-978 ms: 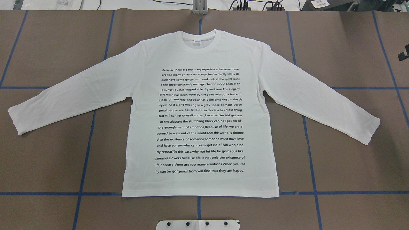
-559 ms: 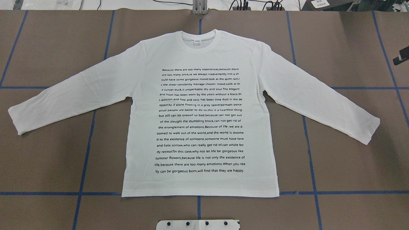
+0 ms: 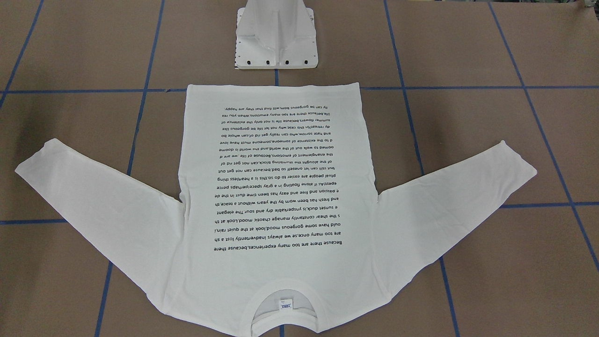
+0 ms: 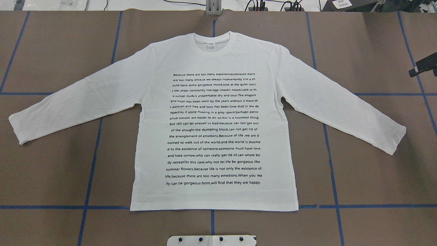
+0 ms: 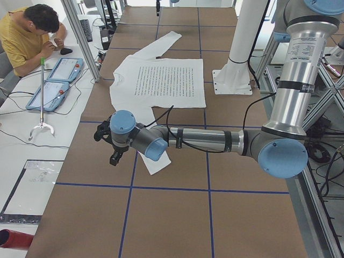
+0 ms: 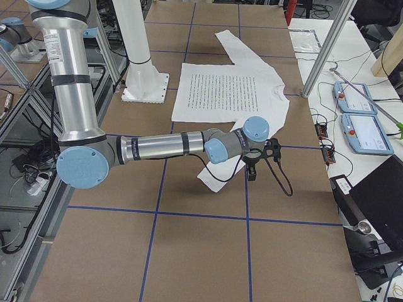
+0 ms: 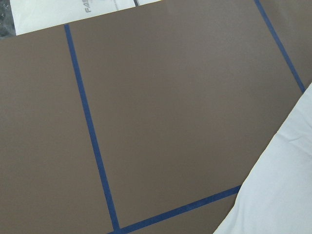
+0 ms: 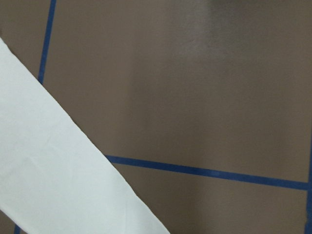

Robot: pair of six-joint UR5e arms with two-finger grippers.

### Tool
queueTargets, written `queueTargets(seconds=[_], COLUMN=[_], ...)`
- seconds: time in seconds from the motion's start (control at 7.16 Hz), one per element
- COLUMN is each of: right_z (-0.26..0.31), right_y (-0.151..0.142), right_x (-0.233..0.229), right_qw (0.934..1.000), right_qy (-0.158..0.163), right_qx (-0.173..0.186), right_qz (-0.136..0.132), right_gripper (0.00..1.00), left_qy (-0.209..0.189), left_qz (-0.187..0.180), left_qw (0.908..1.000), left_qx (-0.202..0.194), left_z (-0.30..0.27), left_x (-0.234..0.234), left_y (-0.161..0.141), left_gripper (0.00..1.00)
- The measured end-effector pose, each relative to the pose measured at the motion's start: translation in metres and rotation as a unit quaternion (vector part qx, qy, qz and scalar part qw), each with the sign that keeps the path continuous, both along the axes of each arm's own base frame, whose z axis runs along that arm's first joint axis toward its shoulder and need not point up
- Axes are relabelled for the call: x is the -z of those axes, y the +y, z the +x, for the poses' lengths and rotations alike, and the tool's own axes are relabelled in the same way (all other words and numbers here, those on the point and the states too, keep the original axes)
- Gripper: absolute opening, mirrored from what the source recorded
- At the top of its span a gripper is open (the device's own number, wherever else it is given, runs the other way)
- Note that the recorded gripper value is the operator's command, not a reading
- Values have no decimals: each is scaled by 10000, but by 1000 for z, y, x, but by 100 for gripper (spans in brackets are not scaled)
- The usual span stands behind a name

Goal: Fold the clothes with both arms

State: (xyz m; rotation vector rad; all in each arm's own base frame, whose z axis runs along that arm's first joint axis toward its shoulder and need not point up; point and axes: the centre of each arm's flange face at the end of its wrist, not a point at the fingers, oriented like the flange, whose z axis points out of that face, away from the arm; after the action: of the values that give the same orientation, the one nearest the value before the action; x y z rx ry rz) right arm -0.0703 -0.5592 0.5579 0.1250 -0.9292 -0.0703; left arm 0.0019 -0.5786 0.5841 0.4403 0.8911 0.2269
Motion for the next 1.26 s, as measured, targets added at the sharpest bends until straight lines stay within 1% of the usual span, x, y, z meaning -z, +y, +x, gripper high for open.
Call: queueTargets(seconds=[0.14, 0.28, 0.42, 0.56, 0.7, 0.98, 1.26], right_z=[-21, -43, -56, -64, -71, -84, -85], right_y=[4, 8, 14, 27, 44, 67, 80], right_x=[1, 0, -3, -15, -34, -74, -99], right_qw=[9998, 9989, 9971, 9947, 9931, 9884, 9863], right_qy=[-95, -118, -115, -115, -154, -244, -220], right_qx=[118, 129, 34, -68, -174, -462, -572], right_qz=[-156, -427, -757, -1018, -1148, -1425, -1531], right_gripper=[99, 98, 97, 92, 89, 83, 82], left_qy=[36, 69, 138, 250, 377, 497, 517], left_qz=[219, 297, 224, 85, -50, -129, -111], left_qw=[9997, 9995, 9996, 9995, 9990, 9983, 9983], left_qx=[-38, -12, 67, 170, 248, 263, 262], left_z=[7, 10, 13, 15, 16, 18, 18], left_x=[-10, -18, -18, -13, -8, -3, 0], left_y=[5, 7, 5, 1, 0, 0, -1], left_gripper=[100, 100, 99, 99, 99, 99, 100])
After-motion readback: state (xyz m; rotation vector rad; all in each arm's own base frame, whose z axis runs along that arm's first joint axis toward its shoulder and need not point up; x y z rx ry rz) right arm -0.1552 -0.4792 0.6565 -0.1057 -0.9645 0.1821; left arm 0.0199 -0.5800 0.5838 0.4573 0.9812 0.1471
